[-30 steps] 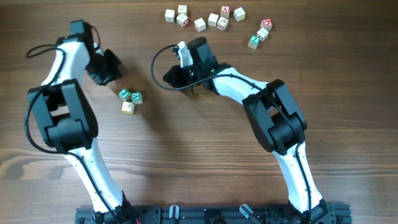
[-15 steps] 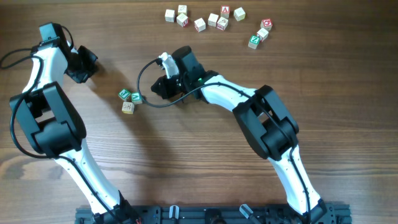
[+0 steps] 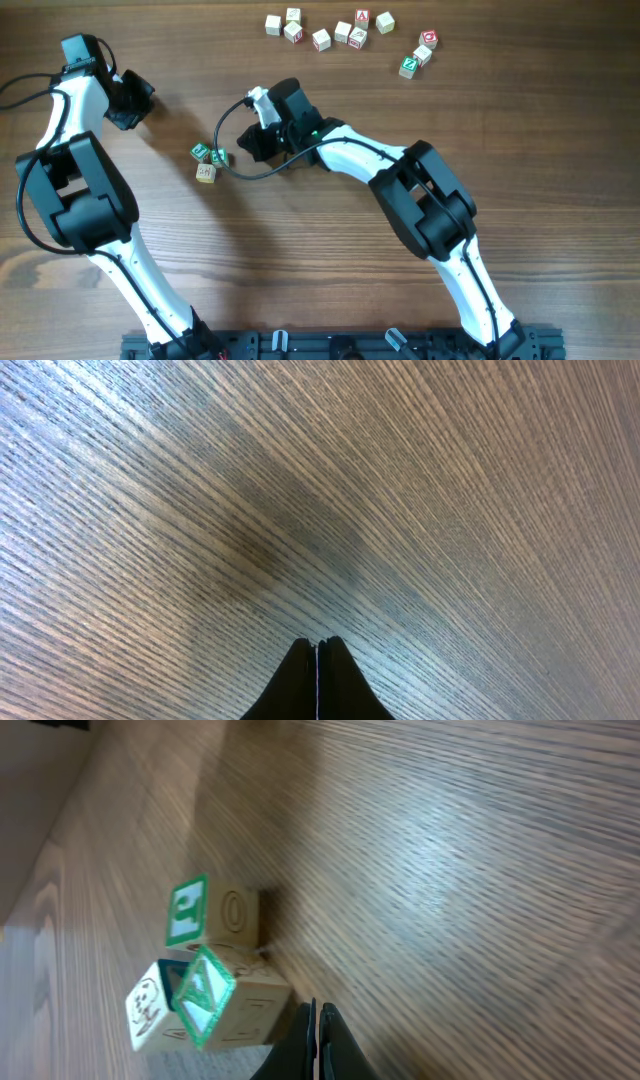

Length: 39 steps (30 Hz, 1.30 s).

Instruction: Form a circle

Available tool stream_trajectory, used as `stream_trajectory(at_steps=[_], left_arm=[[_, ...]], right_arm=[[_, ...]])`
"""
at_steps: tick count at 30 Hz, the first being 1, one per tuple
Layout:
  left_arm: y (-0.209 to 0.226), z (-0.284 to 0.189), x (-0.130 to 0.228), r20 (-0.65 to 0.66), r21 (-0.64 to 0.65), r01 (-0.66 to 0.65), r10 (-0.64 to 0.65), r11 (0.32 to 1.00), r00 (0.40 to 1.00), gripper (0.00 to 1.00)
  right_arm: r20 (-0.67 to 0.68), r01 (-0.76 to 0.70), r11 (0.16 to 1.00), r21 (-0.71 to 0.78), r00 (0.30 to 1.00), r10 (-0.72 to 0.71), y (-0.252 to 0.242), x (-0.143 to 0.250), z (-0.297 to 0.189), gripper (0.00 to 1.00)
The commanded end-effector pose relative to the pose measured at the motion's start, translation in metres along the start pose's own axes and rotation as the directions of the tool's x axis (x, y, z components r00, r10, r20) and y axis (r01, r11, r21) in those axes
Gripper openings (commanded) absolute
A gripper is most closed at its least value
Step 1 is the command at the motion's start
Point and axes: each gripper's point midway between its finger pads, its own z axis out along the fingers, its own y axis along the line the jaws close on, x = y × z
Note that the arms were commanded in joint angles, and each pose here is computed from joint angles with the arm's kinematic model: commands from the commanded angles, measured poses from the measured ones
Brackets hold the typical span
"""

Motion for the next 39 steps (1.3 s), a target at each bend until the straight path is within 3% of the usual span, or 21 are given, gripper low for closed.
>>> stream_trajectory(at_steps=[1,39], left_arm=[[0.004,0.001,-0.004,0.008,-0.008,0.012,-0.012,1.000,1.000,0.06],[0.005,0.001,-0.002,0.001,-0.012,0.014,-0.014,1.000,1.000,0.06]], right_arm=[[-0.027,0.013,1.000,-0.006,1.000,-0.013,-0.003,0.014,0.009,0.04],[-0.023,0.102,0.992,-0.075,0.994,-0.104,0.019,0.021,0.023,0.04]])
